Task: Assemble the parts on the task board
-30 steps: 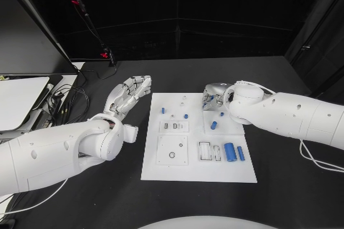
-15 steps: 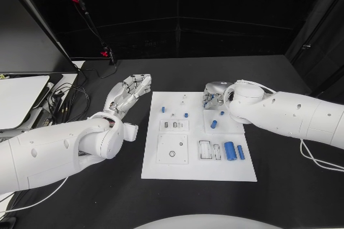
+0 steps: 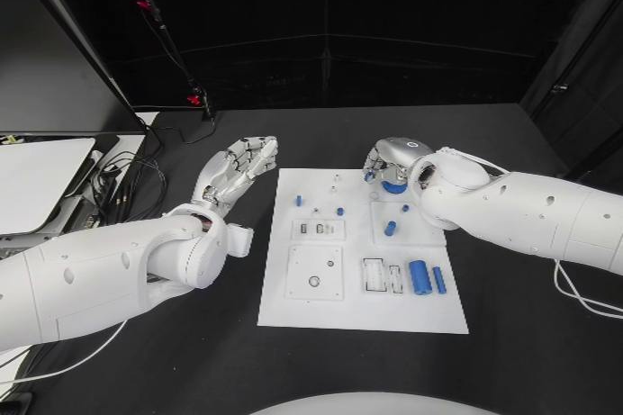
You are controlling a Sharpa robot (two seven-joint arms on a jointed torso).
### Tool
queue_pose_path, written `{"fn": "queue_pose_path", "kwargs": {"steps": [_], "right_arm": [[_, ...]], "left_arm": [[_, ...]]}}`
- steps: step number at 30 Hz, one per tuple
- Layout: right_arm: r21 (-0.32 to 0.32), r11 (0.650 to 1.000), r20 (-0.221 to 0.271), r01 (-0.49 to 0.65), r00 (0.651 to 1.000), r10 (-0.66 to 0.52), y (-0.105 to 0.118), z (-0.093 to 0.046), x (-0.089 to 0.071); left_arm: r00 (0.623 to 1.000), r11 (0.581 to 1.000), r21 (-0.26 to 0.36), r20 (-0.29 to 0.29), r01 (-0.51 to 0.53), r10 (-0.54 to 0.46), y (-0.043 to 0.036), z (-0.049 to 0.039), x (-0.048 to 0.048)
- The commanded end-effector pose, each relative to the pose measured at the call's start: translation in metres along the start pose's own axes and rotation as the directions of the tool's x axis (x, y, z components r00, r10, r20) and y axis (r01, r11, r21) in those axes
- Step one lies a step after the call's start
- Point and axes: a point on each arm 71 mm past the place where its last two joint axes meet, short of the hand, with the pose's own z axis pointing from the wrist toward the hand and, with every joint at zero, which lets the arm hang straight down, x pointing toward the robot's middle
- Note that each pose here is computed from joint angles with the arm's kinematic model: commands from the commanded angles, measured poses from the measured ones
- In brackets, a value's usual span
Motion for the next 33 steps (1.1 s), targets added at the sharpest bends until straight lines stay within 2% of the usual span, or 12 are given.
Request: {"fn": "queue_pose_path", "kwargs": {"steps": [1, 8, 13, 33], "right_arm": [[-0.089, 0.996, 0.11, -0.012, 0.994, 0.022, 0.008, -0.001, -0.01], [-0.146, 0.989, 0.126, -0.014, 0.992, 0.032, 0.017, 0.004, -0.014], [-0.166, 0.986, 0.119, -0.01, 0.992, 0.03, 0.022, 0.011, -0.015], [-0.147, 0.989, 0.059, 0.001, 0.998, 0.008, 0.028, 0.034, -0.009]], "left_arm": [[1.0, 0.955, 0.297, -0.015, 0.008, -0.004, -0.0218, -0.0018, 0.0016], [1.0, 0.954, 0.298, -0.018, 0.009, -0.004, -0.0207, 0.0006, 0.0031], [1.0, 0.954, 0.3, -0.024, 0.013, -0.006, -0.02, 0.0024, 0.0055], [0.999, 0.953, 0.302, -0.039, 0.024, -0.012, -0.0172, 0.006, 0.011]]}}
